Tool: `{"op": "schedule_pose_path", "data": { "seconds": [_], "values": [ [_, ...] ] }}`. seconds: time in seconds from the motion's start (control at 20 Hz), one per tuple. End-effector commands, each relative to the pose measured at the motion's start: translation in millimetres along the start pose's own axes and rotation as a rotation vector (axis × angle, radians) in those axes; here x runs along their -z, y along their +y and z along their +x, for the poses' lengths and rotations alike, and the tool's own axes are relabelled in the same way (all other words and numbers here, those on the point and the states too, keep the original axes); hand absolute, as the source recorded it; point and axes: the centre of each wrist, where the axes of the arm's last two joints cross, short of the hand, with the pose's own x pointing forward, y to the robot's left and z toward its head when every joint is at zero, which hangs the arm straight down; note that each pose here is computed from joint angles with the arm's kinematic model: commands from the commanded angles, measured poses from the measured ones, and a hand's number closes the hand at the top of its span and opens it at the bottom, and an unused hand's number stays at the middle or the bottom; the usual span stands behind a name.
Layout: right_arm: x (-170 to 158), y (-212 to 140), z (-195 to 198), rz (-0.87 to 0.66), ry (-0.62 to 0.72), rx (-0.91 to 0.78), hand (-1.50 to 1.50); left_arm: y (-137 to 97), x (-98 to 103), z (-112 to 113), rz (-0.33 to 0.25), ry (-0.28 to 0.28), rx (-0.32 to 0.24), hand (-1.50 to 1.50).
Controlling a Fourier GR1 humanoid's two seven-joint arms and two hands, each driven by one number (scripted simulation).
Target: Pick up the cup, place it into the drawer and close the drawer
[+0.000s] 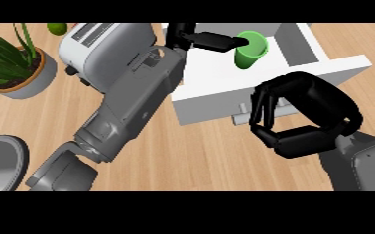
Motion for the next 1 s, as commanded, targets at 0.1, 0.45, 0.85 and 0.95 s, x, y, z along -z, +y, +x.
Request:
{"op": "schedule_pose_path", "data": {
  "seconds": [0.1, 0.45, 0.85, 0.95],
  "values": [
    [-18, 8, -9, 0.181, 0.246, -0.153, -1.50, 5, -2, -6, 0.073, -0.034, -0.041, -1.50],
    [-18, 13, -26, 0.103, 0.401, -0.450, -1.50, 8, -7, -12, 0.110, -0.025, -0.083, -1.50],
    [-23, 32, -128, 0.167, 0.609, -0.489, -1.50, 23, -14, -20, 0.093, -0.046, -0.154, -1.50],
    [-18, 35, -147, 0.178, 0.652, -0.510, -1.50, 32, -20, -24, 0.102, -0.051, -0.169, -1.50]
  ]
}}
